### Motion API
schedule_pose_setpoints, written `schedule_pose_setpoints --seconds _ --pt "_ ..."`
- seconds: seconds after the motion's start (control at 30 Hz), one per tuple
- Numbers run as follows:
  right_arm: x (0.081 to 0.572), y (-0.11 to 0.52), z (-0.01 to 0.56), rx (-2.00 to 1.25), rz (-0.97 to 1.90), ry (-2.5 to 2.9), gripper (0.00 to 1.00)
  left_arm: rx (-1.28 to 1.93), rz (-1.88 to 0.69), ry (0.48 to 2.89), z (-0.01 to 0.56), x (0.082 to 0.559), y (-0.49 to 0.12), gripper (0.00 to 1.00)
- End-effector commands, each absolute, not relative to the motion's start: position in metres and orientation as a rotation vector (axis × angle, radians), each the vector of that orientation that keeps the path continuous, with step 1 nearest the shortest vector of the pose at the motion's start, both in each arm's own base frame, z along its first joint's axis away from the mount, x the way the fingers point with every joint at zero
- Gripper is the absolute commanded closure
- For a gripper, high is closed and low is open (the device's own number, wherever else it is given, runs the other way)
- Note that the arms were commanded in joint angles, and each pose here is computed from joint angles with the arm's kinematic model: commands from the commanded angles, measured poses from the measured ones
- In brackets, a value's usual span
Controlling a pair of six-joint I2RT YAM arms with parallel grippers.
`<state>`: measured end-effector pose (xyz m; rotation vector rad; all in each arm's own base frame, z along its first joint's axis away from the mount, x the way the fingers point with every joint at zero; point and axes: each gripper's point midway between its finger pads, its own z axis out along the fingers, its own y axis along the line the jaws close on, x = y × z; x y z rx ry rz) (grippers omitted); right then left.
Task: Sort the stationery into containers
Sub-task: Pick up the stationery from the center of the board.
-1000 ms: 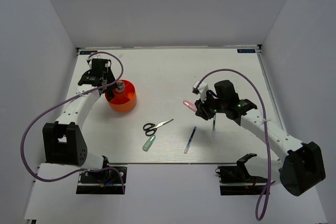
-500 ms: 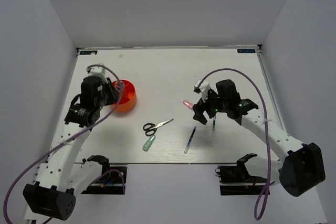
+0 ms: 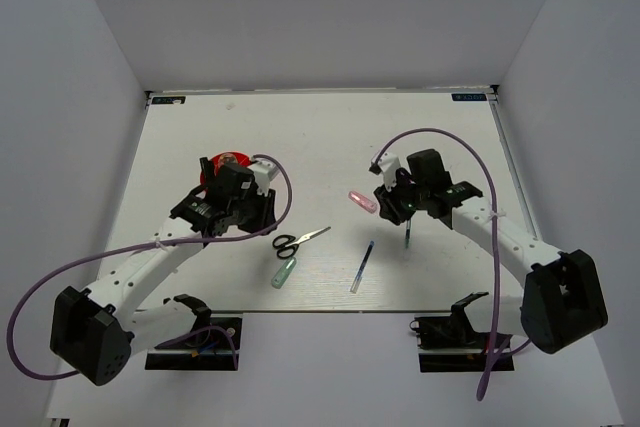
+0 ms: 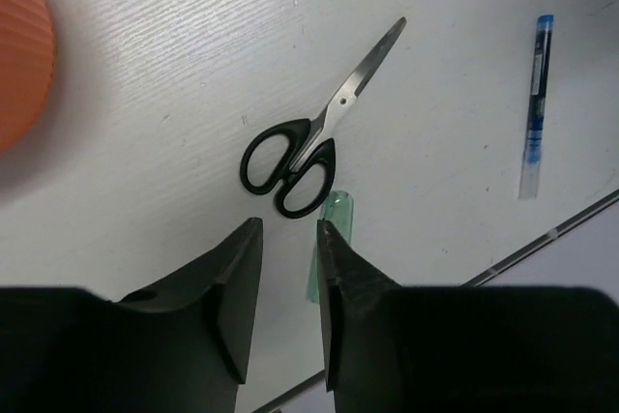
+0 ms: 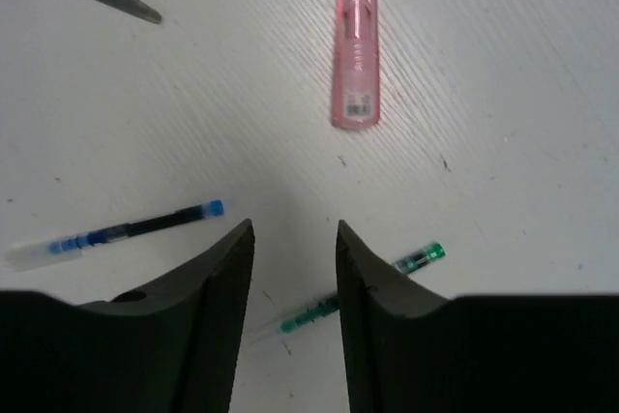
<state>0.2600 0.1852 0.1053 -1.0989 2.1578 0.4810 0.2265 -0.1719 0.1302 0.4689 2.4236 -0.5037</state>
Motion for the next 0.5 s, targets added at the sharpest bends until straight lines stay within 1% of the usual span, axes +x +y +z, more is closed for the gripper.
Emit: schedule_pose_setpoints --seconds 0.0,0.03,0.07,0.1,0.13,0.2,0.3,0.47 --pt "0.279 0.171 0.100 -1.061 0.356 2.149 0.54 0.523 -0.496 2.433 0.122 0.221 -0.170 0.61" --pt "0.279 0.168 0.098 -1.060 0.352 2.159 0.48 0.526 -0.496 2.440 0.122 0.220 -0.170 0.60" --pt "0.280 0.167 0.096 -1.058 0.349 2.166 0.45 0.526 -0.478 2.453 0.123 0.219 -0.167 0.49" --pt "0.280 0.165 0.092 -1.065 0.347 2.176 0.42 0.530 -0.466 2.460 0.121 0.218 -0.164 0.40" --pt "0.280 0.165 0.092 -1.064 0.346 2.180 0.42 0.520 -0.452 2.461 0.121 0.218 -0.162 0.34" --pt "0.281 0.163 0.090 -1.057 0.345 2.184 0.42 0.514 -0.426 2.465 0.118 0.219 -0.159 0.27" --pt "0.280 0.163 0.091 -1.058 0.362 2.183 0.42 0.505 -0.406 2.476 0.117 0.219 -0.156 0.22" --pt "0.279 0.165 0.092 -1.058 0.380 2.180 0.42 0.497 -0.376 2.488 0.114 0.219 -0.151 0.22"
